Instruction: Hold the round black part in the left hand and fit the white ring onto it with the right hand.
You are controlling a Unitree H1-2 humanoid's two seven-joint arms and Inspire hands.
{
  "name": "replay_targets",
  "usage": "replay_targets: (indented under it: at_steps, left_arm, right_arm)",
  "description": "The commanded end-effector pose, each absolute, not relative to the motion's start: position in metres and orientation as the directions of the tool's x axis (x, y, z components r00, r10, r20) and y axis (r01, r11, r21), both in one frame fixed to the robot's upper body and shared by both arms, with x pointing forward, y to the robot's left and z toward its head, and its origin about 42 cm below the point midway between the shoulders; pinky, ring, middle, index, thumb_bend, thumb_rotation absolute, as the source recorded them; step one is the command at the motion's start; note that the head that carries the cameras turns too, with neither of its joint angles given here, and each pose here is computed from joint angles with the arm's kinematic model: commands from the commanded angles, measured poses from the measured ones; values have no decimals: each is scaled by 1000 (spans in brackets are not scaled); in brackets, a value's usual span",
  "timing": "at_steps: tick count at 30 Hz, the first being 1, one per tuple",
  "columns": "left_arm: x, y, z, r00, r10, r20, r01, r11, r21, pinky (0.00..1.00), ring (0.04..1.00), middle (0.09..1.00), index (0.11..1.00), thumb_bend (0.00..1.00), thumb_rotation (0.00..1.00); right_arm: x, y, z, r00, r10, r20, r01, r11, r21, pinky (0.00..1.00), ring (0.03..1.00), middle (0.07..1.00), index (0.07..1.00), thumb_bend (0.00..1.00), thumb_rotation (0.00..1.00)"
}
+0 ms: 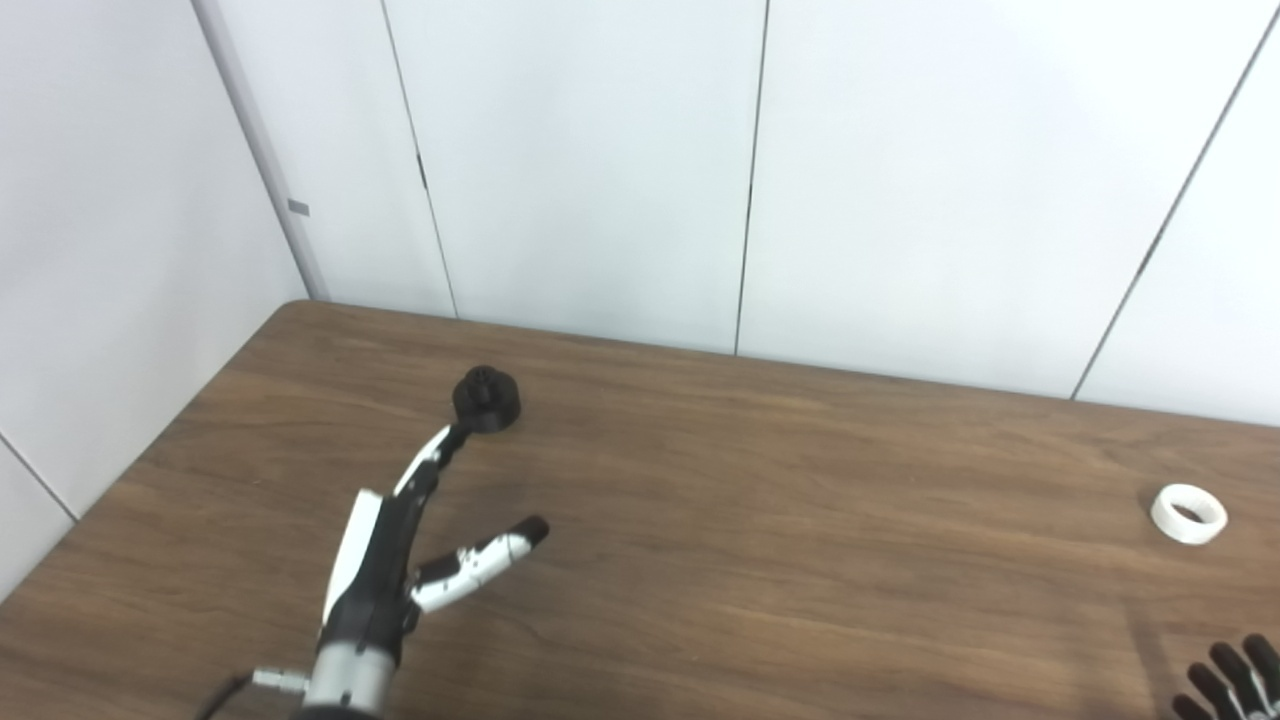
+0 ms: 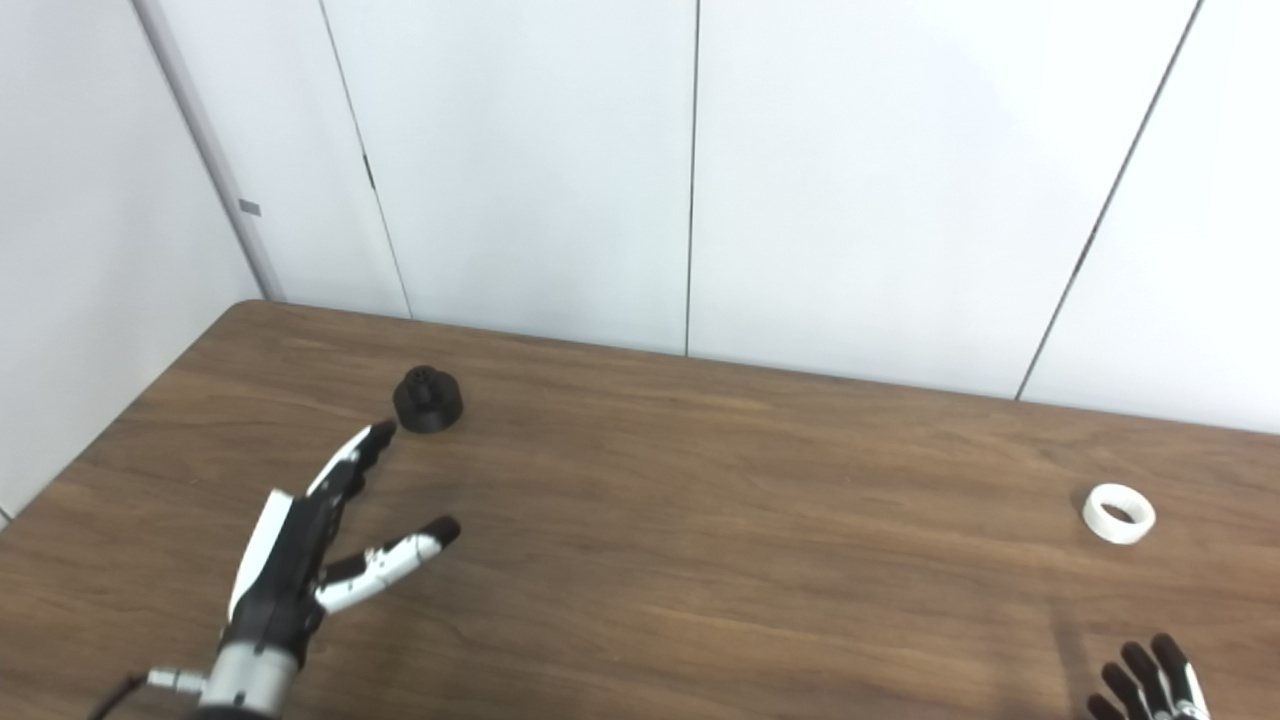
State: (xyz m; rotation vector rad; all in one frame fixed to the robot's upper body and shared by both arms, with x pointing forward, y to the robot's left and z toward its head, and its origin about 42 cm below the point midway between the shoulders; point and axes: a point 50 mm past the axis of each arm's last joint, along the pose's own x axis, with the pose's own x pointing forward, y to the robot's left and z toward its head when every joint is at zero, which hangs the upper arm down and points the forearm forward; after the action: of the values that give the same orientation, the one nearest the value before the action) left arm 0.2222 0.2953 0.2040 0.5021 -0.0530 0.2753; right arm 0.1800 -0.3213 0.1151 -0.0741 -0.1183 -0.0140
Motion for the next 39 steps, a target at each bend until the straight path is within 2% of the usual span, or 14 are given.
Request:
replay_targets:
  at_steps: [1,5,8,15,23,29,39]
  left_arm:
    - [230,298,224,949,248,194,-314,795,519,945,946,934,929,871,352]
    - [249,303,229,945,260,199,-328,740,588,888,921,916,916,860,341]
    - [264,309,229,943,271,193,-330,704,629,904,938,931,921,876,381]
    - [294,326,229,930,311,196,-353,609,710,997,992,956,923,895,402]
    - [327,342,228,921,342,188,-357,544,759,1000,991,949,903,899,403]
    - [348,355,225,913,357,198,-353,448,822,1000,1000,967,872,911,411]
    - [384,375,218,915,380,138,-290,378,879,1000,1000,960,863,923,428]
  right_arm:
    - [174,-323,112,993,-21,112,30,997,-75,896,943,968,1000,517,1000]
    - [173,-322,112,994,-17,110,25,997,-74,906,953,972,1000,514,1000]
    - [172,-322,113,993,-16,114,24,997,-73,890,949,969,1000,516,1000]
    - [171,-322,113,994,-21,108,29,997,-74,898,946,966,999,517,1000]
    - [170,-320,113,993,-15,114,25,997,-79,892,947,971,999,503,1000]
    - [169,-318,114,993,-10,118,19,997,-74,886,944,969,996,505,1000]
    - [168,-316,113,993,-10,121,20,996,-83,884,943,970,997,491,1000]
